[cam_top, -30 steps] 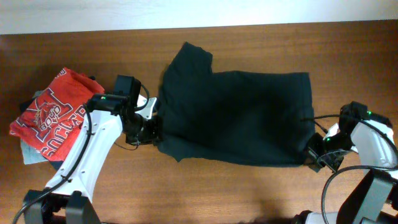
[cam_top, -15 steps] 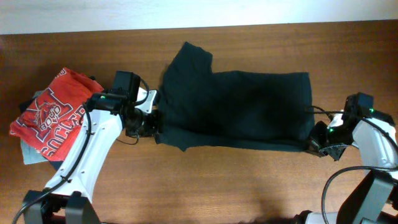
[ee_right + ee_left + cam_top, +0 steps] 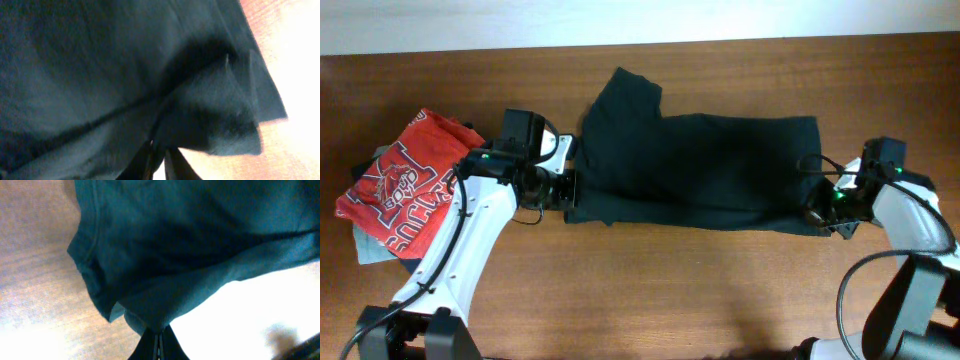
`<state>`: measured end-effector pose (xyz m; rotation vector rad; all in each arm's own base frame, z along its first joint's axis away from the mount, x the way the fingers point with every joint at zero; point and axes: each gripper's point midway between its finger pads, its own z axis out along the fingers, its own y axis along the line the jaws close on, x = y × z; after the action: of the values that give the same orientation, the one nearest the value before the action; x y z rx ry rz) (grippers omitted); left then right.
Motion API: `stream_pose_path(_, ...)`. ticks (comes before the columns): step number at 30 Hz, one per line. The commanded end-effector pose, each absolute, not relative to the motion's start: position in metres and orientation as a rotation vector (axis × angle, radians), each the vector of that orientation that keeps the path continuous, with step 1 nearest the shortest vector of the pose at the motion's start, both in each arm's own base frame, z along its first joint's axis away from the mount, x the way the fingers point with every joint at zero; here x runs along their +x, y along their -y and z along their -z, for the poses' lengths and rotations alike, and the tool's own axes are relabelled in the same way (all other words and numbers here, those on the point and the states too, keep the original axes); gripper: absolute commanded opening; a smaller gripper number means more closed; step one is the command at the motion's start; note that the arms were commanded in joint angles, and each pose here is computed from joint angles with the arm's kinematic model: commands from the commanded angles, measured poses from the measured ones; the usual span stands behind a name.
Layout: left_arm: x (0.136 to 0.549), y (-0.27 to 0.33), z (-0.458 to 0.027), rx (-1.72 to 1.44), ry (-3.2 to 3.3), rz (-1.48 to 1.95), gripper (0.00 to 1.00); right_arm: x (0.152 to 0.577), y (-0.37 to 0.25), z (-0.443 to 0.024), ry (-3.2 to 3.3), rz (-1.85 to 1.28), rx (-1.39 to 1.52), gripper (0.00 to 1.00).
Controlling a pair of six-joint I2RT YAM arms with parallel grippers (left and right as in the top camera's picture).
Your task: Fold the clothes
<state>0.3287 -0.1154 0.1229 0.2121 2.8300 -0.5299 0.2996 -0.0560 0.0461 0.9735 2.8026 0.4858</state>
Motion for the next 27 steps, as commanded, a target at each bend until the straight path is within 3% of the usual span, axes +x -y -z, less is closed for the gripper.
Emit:
stream_pose_path(1,0.342,0.114,-0.129,0.289,-2.771,0.483,0.01,0.314,0.059,-0.044,-2.768,-0.482,0.987,0.10)
stream_pose_path(8,0.360,0.114,-0.117,0.320,-2.742,0.449,0.02,0.334,0.067,-0.048,-2.678,-0.475,0.983,0.13)
stream_pose_path(9,0.362,0.114,-0.115,0.321,-2.742,0.447,0.06,0.336,0.067,-0.049,-2.670,-0.474,0.978,0.21)
stream_pose_path(10,0.364,0.114,-0.113,0.321,-2.741,0.443,0.11,0.338,0.068,-0.049,-2.663,-0.476,0.971,0.44)
stream_pose_path(11,0.366,0.114,-0.111,0.324,-2.740,0.441,0.16,0.341,0.069,-0.050,-2.653,-0.475,0.965,0.58)
stream_pose_path(15,0.375,0.108,-0.108,0.335,-2.720,0.376,0.69,0.350,0.072,-0.053,-2.617,-0.470,0.943,0.64)
stream_pose_path(16,0.376,0.107,-0.108,0.333,-2.716,0.363,0.73,0.350,0.072,-0.054,-2.614,-0.474,0.939,0.64)
stream_pose_path(27,0.373,0.108,-0.147,0.458,-2.719,0.330,0.72,0.335,0.046,-0.057,-2.686,-0.647,0.879,0.64)
